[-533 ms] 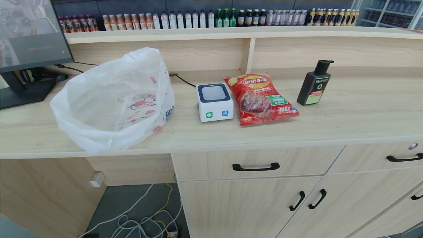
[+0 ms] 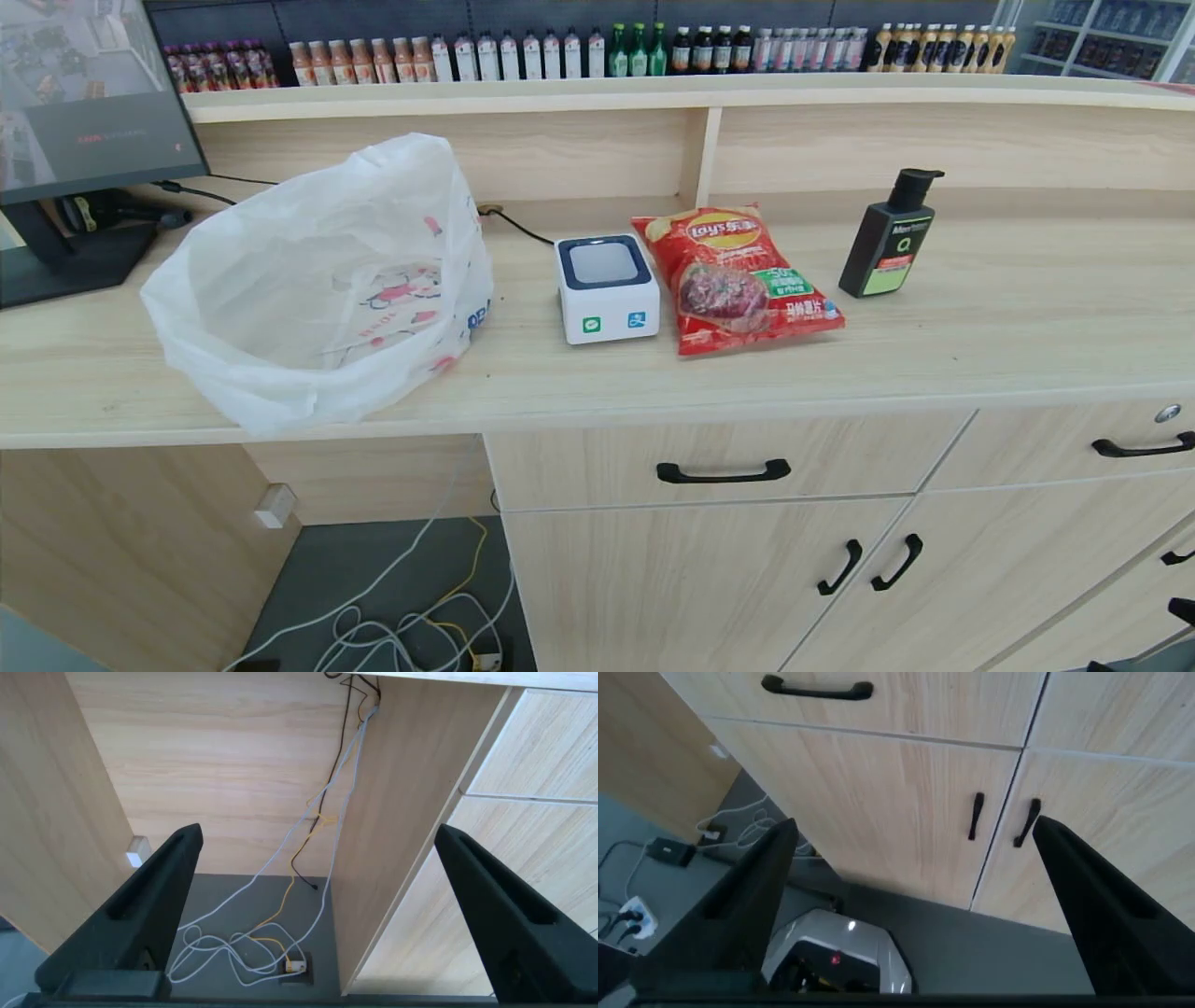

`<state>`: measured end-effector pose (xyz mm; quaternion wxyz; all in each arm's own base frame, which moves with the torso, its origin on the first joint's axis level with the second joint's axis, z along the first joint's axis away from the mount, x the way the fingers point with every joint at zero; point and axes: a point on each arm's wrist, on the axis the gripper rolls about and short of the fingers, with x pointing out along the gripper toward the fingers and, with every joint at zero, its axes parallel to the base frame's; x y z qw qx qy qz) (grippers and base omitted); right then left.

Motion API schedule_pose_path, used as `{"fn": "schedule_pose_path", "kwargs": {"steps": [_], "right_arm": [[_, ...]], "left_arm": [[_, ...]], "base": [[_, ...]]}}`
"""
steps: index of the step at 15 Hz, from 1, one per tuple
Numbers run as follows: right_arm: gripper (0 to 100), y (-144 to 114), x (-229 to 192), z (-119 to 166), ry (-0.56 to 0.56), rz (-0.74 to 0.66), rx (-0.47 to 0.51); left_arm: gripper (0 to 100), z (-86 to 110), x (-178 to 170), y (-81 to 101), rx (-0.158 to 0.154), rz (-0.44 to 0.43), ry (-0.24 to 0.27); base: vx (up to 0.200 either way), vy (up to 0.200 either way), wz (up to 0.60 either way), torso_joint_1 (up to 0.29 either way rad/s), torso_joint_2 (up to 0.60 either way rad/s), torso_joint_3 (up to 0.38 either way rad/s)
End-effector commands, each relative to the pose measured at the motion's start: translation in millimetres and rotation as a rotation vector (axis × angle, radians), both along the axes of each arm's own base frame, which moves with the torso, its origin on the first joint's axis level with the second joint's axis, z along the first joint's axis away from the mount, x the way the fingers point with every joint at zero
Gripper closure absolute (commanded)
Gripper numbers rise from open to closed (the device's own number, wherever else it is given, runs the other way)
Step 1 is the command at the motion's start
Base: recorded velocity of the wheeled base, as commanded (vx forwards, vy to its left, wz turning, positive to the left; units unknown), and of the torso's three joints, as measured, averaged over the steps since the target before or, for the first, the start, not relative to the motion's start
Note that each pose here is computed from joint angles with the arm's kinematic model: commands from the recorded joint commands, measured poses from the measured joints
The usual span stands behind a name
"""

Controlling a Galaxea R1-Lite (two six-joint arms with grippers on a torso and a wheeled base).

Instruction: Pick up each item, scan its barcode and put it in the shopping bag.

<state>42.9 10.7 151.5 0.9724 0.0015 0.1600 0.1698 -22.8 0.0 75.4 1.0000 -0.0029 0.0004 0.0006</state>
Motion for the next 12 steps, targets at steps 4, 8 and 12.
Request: {"fn": "schedule_pose_path", "kwargs": {"steps": [4,8,12], "right_arm": [[0,12.6,65.1,15.2,0.027,0.112,-0.219],[0,27.3,130.9,45.7,-0.187,0.104,-0.234],[0,33.7,141.1,60.7,-0.222,0.067,-0.209]], "left_arm": [[0,-0.1,0.0,0.0,0.000,0.000,0.001],[0,0.0,0.0,0.0,0.000,0.000,-0.001],[0,0.0,0.0,0.0,0.000,0.000,-0.001]], "base": [[0.000,0.000,0.00,0.000,0.00,0.000],[0.000,0.000,0.00,0.000,0.00,0.000],[0.000,0.000,0.00,0.000,0.00,0.000]]}}
